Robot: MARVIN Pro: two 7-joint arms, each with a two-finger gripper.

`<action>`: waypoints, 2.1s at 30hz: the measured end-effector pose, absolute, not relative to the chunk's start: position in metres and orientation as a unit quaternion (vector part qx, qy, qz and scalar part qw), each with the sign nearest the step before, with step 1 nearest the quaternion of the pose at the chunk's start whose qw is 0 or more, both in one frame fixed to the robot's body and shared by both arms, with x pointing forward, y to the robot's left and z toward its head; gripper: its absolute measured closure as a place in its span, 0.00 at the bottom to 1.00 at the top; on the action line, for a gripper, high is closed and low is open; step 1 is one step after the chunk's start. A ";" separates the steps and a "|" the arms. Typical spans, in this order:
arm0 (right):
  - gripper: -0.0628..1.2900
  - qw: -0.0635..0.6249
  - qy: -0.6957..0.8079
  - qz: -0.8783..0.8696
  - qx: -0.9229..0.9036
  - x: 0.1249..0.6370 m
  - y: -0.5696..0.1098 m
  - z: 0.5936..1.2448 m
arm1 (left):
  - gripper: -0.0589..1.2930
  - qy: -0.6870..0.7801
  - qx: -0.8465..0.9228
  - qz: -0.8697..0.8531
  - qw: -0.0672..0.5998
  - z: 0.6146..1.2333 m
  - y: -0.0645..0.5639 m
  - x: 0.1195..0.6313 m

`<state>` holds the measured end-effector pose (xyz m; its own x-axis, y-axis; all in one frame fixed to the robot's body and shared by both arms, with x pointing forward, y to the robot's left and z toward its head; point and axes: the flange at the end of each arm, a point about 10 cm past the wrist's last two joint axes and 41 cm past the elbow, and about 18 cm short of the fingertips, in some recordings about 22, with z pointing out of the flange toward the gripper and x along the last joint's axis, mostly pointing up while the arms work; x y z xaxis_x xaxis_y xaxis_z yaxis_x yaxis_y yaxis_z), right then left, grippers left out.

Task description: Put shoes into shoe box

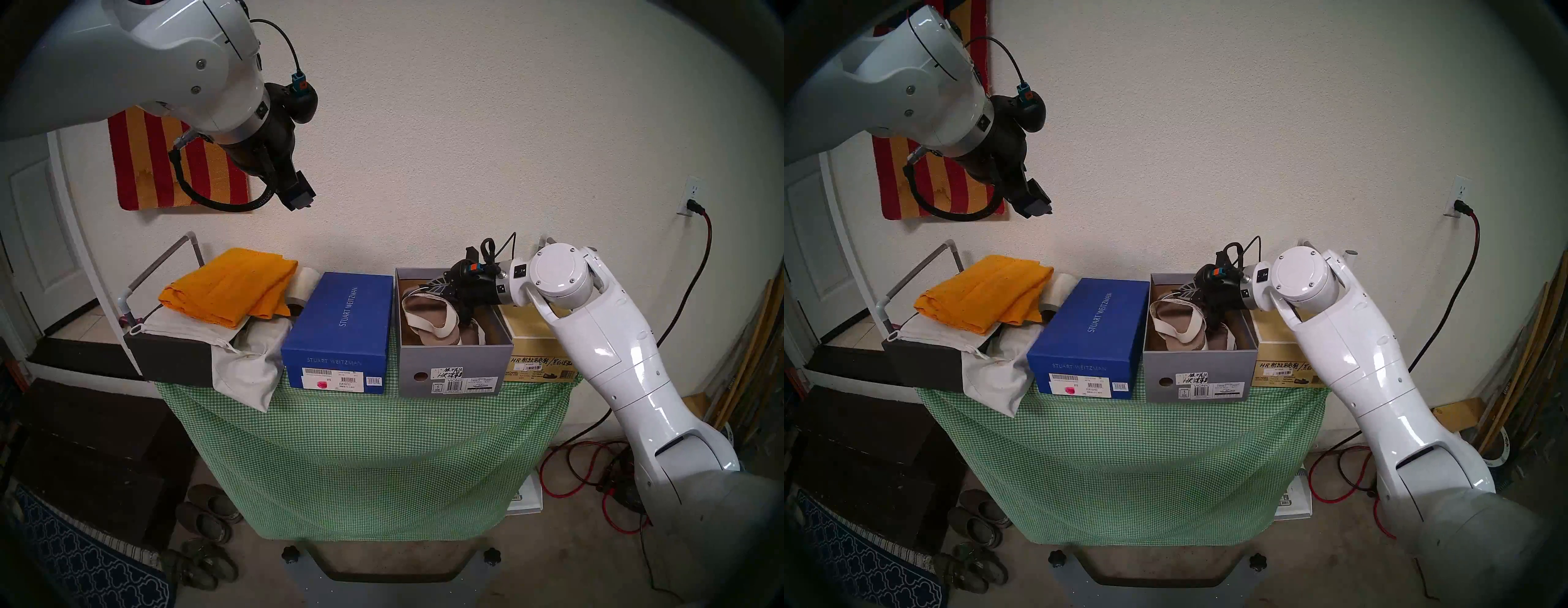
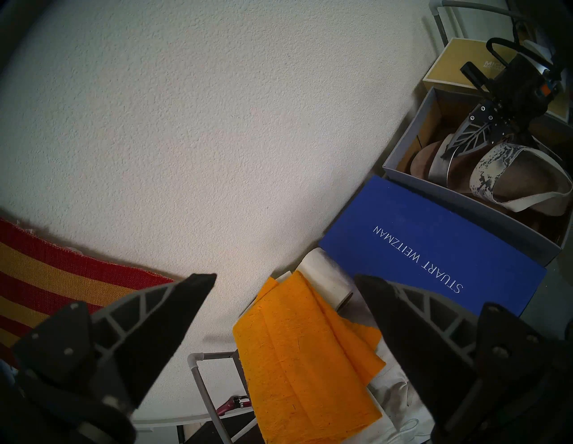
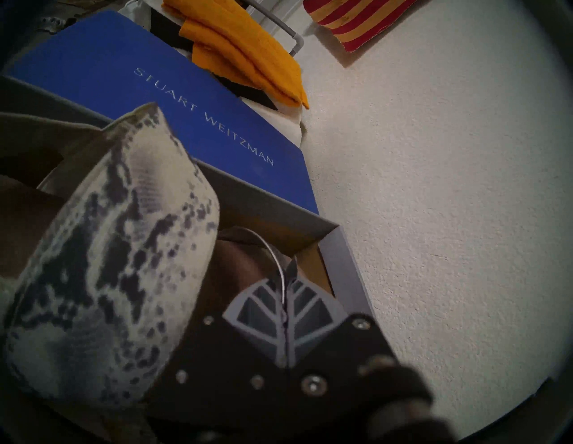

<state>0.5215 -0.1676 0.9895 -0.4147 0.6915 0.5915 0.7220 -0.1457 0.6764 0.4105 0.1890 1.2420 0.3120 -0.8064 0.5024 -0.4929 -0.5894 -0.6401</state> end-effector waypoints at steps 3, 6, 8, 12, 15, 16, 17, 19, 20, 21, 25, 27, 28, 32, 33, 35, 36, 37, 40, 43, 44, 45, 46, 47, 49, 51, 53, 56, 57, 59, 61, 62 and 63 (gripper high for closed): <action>0.93 0.018 -0.656 -0.521 -0.545 0.525 -0.167 0.983 | 0.02 0.412 -0.788 -0.417 0.188 1.242 0.189 0.411; 0.81 0.023 -0.659 -0.513 -0.549 0.528 -0.168 0.981 | 0.02 0.412 -0.788 -0.417 0.188 1.242 0.189 0.411; 0.71 0.025 -0.659 -0.512 -0.550 0.531 -0.169 0.984 | 0.02 0.412 -0.788 -0.417 0.188 1.242 0.189 0.411; 0.28 0.026 -0.655 -0.514 -0.553 0.539 -0.172 1.001 | 0.02 0.413 -0.788 -0.417 0.188 1.242 0.189 0.411; 0.11 0.027 -0.648 -0.519 -0.557 0.543 -0.176 1.019 | 0.02 0.413 -0.788 -0.417 0.188 1.242 0.189 0.411; 0.10 0.026 -0.645 -0.522 -0.557 0.544 -0.178 1.027 | 0.02 0.413 -0.788 -0.417 0.188 1.242 0.189 0.411; 0.08 0.026 -0.642 -0.524 -0.558 0.545 -0.180 1.033 | 0.02 0.413 -0.788 -0.417 0.188 1.242 0.189 0.411; 0.07 0.025 -0.635 -0.530 -0.562 0.548 -0.185 1.050 | 0.02 0.413 -0.788 -0.417 0.188 1.242 0.189 0.411; 0.07 0.025 -0.632 -0.532 -0.563 0.548 -0.187 1.055 | 0.02 0.413 -0.788 -0.417 0.188 1.242 0.189 0.411; 0.07 0.025 -0.630 -0.533 -0.564 0.549 -0.189 1.060 | 0.02 0.413 -0.788 -0.417 0.188 1.242 0.189 0.411; 0.07 0.029 -0.621 -0.534 -0.573 0.551 -0.199 1.085 | 0.02 0.413 -0.788 -0.417 0.188 1.242 0.189 0.411; 0.07 0.032 -0.619 -0.531 -0.578 0.551 -0.203 1.094 | 0.02 0.413 -0.788 -0.417 0.188 1.242 0.189 0.411; 0.07 0.033 -0.619 -0.531 -0.579 0.552 -0.204 1.096 | 0.02 0.413 -0.788 -0.417 0.188 1.242 0.189 0.411; 0.07 0.042 -0.604 -0.540 -0.584 0.555 -0.211 1.119 | 0.02 0.413 -0.788 -0.417 0.188 1.242 0.189 0.411; 0.07 0.045 -0.597 -0.550 -0.582 0.556 -0.212 1.127 | 0.02 0.413 -0.787 -0.417 0.188 1.242 0.189 0.410; 0.07 0.048 -0.588 -0.566 -0.576 0.557 -0.213 1.138 | 0.02 0.413 -0.787 -0.417 0.188 1.242 0.189 0.410; 0.07 0.048 -0.568 -0.599 -0.562 0.557 -0.213 1.160 | 0.02 0.413 -0.787 -0.417 0.188 1.242 0.189 0.410; 0.07 0.046 -0.561 -0.611 -0.556 0.556 -0.214 1.169 | 0.02 0.414 -0.787 -0.417 0.188 1.242 0.189 0.410; 0.07 0.038 -0.536 -0.654 -0.533 0.552 -0.218 1.199 | 0.02 0.414 -0.787 -0.417 0.187 1.242 0.189 0.410; 0.07 0.025 -0.511 -0.695 -0.505 0.543 -0.225 1.231 | 0.02 0.414 -0.788 -0.417 0.187 1.242 0.189 0.410; 0.07 0.018 -0.499 -0.713 -0.492 0.538 -0.230 1.246 | 0.02 0.414 -0.788 -0.416 0.187 1.242 0.189 0.410; 0.07 0.010 -0.483 -0.736 -0.475 0.532 -0.237 1.265 | 0.02 0.414 -0.787 -0.416 0.187 1.242 0.189 0.410; 0.07 0.005 -0.471 -0.751 -0.463 0.526 -0.242 1.276 | 0.02 0.414 -0.787 -0.416 0.187 1.242 0.189 0.410; 0.07 0.000 -0.459 -0.765 -0.452 0.521 -0.247 1.288 | 0.02 0.414 -0.787 -0.416 0.187 1.242 0.189 0.410; 0.07 -0.012 -0.432 -0.795 -0.427 0.509 -0.260 1.313 | 0.02 0.414 -0.787 -0.416 0.187 1.242 0.189 0.410; 0.07 -0.023 -0.406 -0.818 -0.406 0.498 -0.272 1.332 | 0.02 0.414 -0.787 -0.416 0.187 1.242 0.189 0.410; 0.07 -0.035 -0.376 -0.843 -0.383 0.485 -0.289 1.352 | 0.02 0.414 -0.787 -0.416 0.187 1.242 0.189 0.410; 0.07 -0.043 -0.340 -0.869 -0.357 0.470 -0.307 1.371 | 0.02 0.415 -0.787 -0.416 0.187 1.242 0.189 0.410; 0.07 -0.047 -0.317 -0.884 -0.341 0.460 -0.318 1.381 | 0.02 0.415 -0.787 -0.416 0.187 1.242 0.189 0.410; 0.07 -0.048 -0.295 -0.896 -0.327 0.451 -0.328 1.389 | 0.02 0.415 -0.787 -0.416 0.187 1.242 0.189 0.410; 0.07 -0.044 -0.263 -0.914 -0.305 0.438 -0.342 1.398 | 0.02 0.415 -0.787 -0.416 0.187 1.242 0.189 0.410; 0.07 -0.039 -0.236 -0.928 -0.286 0.427 -0.353 1.404 | 0.02 0.415 -0.787 -0.417 0.186 1.242 0.189 0.410; 0.07 -0.036 -0.222 -0.934 -0.277 0.422 -0.358 1.406 | 0.02 0.415 -0.787 -0.418 0.184 1.243 0.189 0.410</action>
